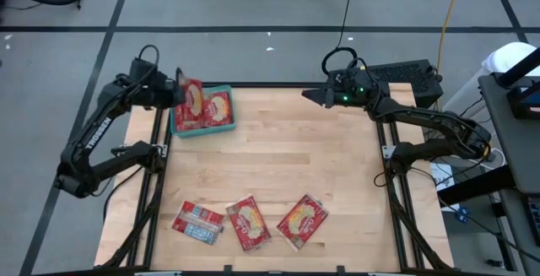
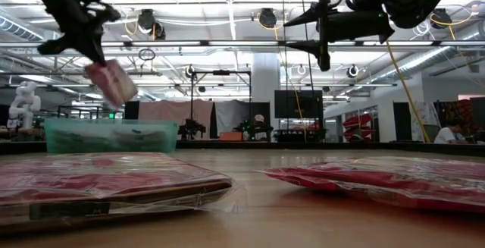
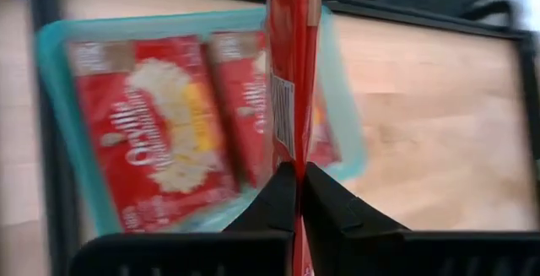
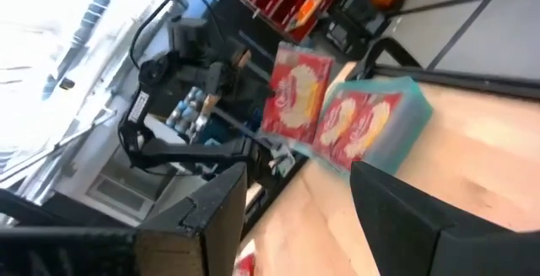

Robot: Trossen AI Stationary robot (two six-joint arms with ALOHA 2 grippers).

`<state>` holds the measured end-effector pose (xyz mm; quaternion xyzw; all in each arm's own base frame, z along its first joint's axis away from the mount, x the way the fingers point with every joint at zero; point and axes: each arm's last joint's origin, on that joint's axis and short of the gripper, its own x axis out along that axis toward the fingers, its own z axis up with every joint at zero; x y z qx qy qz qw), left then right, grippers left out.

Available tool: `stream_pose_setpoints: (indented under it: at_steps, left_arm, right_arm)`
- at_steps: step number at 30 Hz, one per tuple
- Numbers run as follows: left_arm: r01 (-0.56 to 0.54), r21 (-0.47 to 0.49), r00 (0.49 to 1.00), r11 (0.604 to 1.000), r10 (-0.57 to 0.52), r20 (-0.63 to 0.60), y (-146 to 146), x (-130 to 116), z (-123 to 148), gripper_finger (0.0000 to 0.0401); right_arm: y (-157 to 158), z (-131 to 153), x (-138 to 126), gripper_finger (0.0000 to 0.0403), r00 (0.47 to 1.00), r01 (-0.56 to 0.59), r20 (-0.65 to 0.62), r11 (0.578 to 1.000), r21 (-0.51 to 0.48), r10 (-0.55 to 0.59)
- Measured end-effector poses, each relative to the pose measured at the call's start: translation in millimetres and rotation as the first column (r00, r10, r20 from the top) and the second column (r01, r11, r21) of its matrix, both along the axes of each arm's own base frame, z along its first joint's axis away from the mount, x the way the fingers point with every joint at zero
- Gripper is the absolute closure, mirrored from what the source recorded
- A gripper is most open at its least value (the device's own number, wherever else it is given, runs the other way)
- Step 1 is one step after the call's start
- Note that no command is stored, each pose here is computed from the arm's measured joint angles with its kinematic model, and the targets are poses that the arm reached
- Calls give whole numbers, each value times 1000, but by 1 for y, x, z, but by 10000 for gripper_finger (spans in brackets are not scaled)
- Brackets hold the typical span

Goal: Sort popcorn bags into baskets
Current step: Put the red popcorn bag into the blue bin

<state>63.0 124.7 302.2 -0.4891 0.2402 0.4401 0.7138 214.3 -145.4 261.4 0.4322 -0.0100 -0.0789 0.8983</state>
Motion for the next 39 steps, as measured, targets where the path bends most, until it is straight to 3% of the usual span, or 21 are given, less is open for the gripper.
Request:
stream_pose_setpoints:
  at_steps: [7, 17, 26, 35, 39]
  left_arm:
    - [-60, 14, 997, 998, 60, -44, 8, 1, -27, 396]
    - [-44, -25, 993, 999, 41, -106, 8, 0, -61, 396]
    - [-40, -1, 985, 999, 39, -171, 7, -2, -63, 378]
    - [-23, -4, 928, 1000, 20, -371, 1, -9, -68, 373]
    - [-1, 12, 913, 1000, 6, -407, 2, -10, -68, 341]
  right_arm:
    - [0, -2, 0, 200, 1000, -7, -22, 1000, -3, 7]
    - [0, -2, 0, 200, 1000, -7, -21, 1000, 0, 7]
    - [0, -2, 0, 200, 1000, -4, -19, 1000, 17, 5]
    - [0, -2, 0, 200, 1000, -2, -18, 1000, 27, 2]
    - [0, -2, 0, 200, 1000, -2, -17, 1000, 26, 2]
